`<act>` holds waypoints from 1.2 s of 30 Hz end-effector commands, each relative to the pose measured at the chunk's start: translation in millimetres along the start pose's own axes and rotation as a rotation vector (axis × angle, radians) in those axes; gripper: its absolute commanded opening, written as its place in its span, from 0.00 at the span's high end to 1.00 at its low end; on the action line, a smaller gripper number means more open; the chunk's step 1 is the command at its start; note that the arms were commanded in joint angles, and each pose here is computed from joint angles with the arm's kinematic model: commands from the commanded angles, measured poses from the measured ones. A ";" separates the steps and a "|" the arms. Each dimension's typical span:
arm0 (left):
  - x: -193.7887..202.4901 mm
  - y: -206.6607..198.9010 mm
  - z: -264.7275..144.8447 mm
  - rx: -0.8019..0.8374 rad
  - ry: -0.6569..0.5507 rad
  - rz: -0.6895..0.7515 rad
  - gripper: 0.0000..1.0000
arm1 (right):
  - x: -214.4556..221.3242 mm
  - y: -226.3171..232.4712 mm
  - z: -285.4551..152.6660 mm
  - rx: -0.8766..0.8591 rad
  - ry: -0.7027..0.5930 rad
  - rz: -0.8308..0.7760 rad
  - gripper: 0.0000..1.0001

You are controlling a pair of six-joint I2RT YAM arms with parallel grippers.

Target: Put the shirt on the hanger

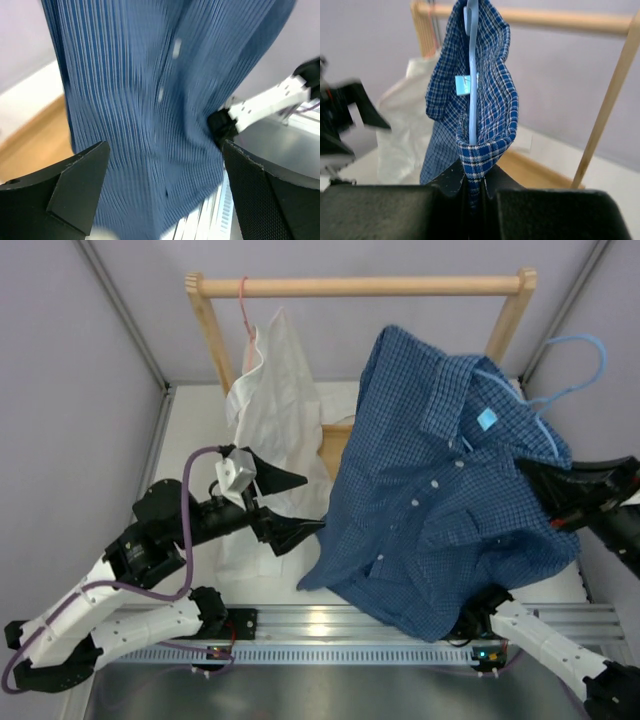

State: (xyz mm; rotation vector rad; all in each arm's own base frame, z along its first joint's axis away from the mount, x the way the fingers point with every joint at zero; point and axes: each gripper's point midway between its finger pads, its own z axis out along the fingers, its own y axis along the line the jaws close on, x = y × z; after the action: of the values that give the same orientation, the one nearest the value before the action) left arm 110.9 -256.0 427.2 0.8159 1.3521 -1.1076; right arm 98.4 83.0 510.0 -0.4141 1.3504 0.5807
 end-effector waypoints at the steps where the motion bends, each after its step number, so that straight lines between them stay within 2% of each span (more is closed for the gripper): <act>1: 36.1 21.3 -7.5 -0.109 0.022 -0.039 0.02 | -117.6 7.2 10.5 -0.026 -0.347 -0.068 1.00; 3: 41.1 32.8 -27.2 -0.194 0.006 -0.034 0.02 | -142.4 1.2 22.1 0.007 -0.408 -0.092 1.00; 6: 37.5 43.6 -57.9 -0.302 0.007 -0.032 0.02 | -145.3 -7.6 39.3 0.046 -0.439 -0.153 1.00; 7: 35.0 51.6 -67.4 -0.365 -0.002 -0.044 0.02 | -151.5 -4.7 40.6 0.032 -0.487 -0.167 1.00; 8: 43.9 55.3 -76.6 -0.400 0.033 -0.058 0.02 | -124.5 -4.6 62.0 0.010 -0.438 -0.165 1.00; 10: 45.2 60.5 -92.1 -0.456 0.030 -0.074 0.02 | -116.3 1.9 54.3 -0.026 -0.484 -0.159 1.00; 11: 55.4 61.9 -97.0 -0.467 0.062 -0.073 0.02 | -76.2 0.8 74.2 -0.044 -0.403 -0.137 1.00; 13: 74.3 63.2 -101.5 -0.462 0.102 -0.050 0.02 | -53.8 1.6 65.2 -0.052 -0.400 -0.121 1.00; 14: 80.0 63.6 -102.4 -0.458 0.112 -0.040 0.02 | -20.9 -2.2 66.6 -0.042 -0.353 -0.091 1.00; 16: 88.0 63.0 -103.9 -0.444 0.113 -0.026 0.02 | 9.2 -8.0 68.6 -0.016 -0.309 -0.039 1.00; 17: 86.7 62.4 -103.1 -0.436 0.100 -0.019 0.02 | 40.3 -16.3 76.3 0.020 -0.243 -0.017 1.00; 21: 59.2 63.9 -109.0 -0.448 -0.015 0.009 0.02 | 91.2 -31.6 83.3 0.106 -0.119 0.076 1.00; 22: 44.8 63.6 -114.3 -0.456 -0.084 0.022 0.02 | 96.3 -32.8 84.9 0.119 -0.102 0.112 1.00; 25: 26.3 72.4 -125.6 -0.523 -0.190 0.052 0.02 | 95.3 -37.4 90.4 0.161 -0.083 0.192 1.00; 26: 19.3 79.0 -136.5 -0.585 -0.237 0.071 0.02 | 82.6 -40.7 88.6 0.184 -0.100 0.199 1.00; 30: 17.8 96.2 -153.7 -0.713 -0.310 0.129 0.02 | 81.2 -58.1 100.5 0.298 -0.029 0.226 1.00; 31: 15.1 106.9 -166.3 -0.807 -0.348 0.128 0.02 | 67.4 -61.0 100.8 0.317 -0.045 0.226 1.00; 32: 13.1 112.8 -175.6 -0.868 -0.380 0.127 0.02 | 73.8 -65.2 112.4 0.341 0.000 0.222 1.00; 34: 14.5 135.4 -217.9 -1.132 -0.470 0.100 0.02 | 64.8 -71.6 115.0 0.388 0.047 0.212 1.00; 35: 15.6 140.7 -234.3 -1.226 -0.503 0.078 0.02 | 74.1 -75.4 128.6 0.409 0.101 0.204 1.00; 36: 24.8 147.8 -249.2 -1.323 -0.501 0.042 0.02 | 74.3 -76.0 132.9 0.416 0.124 0.201 1.00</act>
State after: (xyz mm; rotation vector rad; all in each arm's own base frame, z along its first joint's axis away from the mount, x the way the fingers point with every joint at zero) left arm 166.5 -21.9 355.9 -0.1288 1.3260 -0.2871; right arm 243.9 119.6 448.4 -0.0443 1.5487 0.4928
